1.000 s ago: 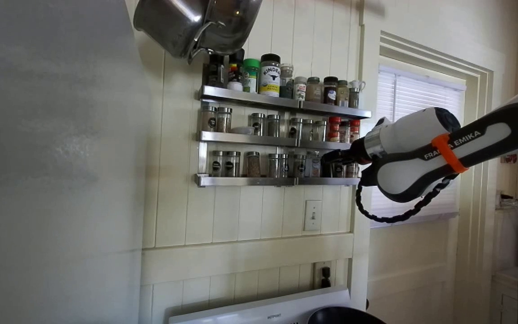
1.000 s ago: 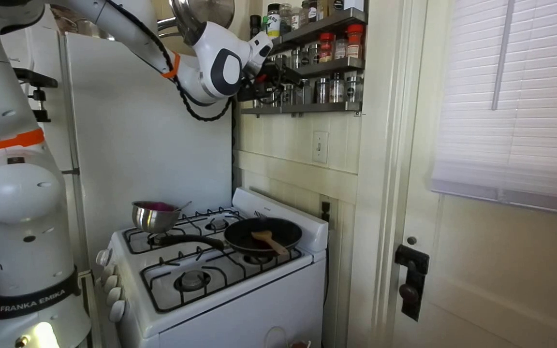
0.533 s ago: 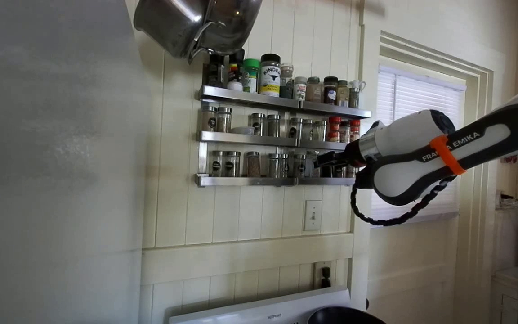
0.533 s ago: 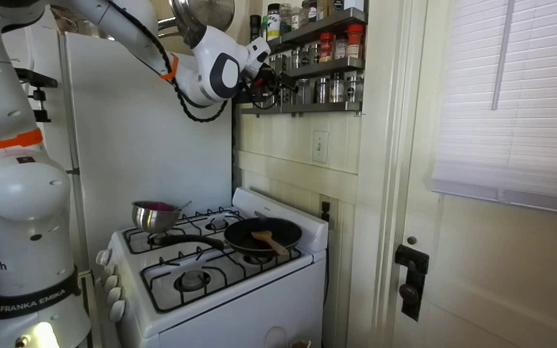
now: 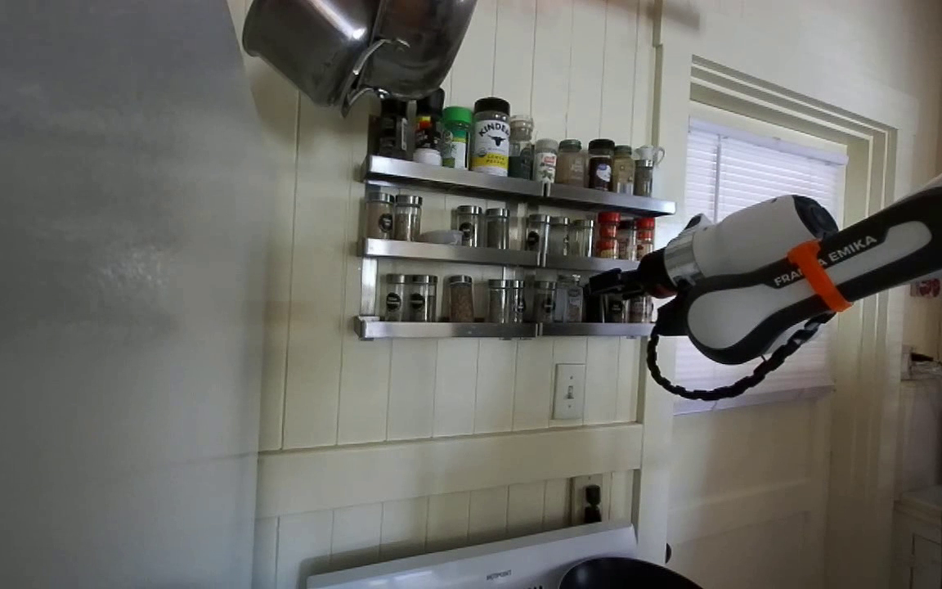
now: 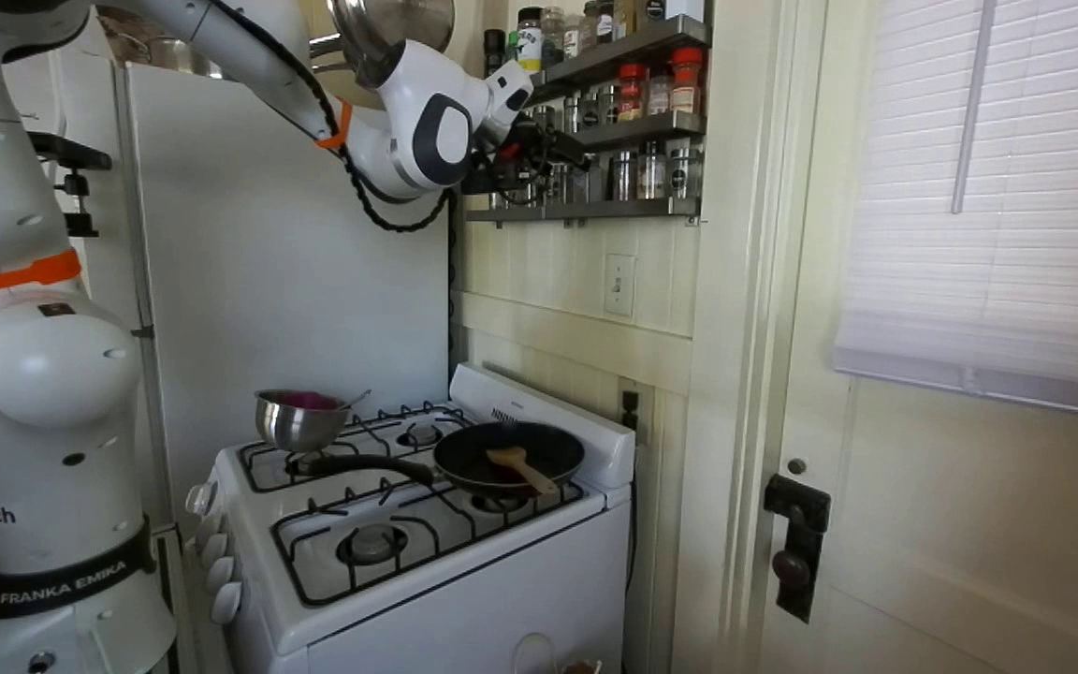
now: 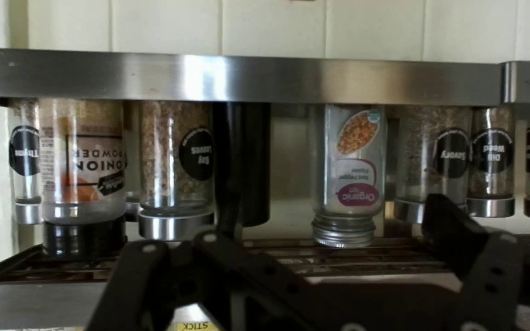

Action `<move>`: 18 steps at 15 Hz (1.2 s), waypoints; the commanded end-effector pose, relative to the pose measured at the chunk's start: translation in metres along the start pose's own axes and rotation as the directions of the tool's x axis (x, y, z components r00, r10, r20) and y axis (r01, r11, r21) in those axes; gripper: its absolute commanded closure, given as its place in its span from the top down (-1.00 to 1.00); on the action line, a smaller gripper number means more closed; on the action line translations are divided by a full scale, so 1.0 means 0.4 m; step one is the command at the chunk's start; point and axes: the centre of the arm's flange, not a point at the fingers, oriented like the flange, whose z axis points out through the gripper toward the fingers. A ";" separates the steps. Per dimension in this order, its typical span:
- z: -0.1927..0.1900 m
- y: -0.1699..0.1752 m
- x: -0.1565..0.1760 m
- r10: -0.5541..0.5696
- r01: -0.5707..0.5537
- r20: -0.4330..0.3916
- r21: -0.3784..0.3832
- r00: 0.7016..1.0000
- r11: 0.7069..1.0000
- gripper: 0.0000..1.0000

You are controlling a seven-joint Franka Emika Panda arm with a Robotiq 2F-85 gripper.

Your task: Grab a bottle, then put some spice onto the pan

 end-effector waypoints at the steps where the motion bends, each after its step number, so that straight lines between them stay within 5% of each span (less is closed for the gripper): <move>1: 0.009 0.026 0.010 -0.004 0.004 0.016 0.016 1.000 1.000 1.00; 18: 0.155 0.002 0.011 -0.112 0.111 0.045 0.012 0.993 0.994 1.00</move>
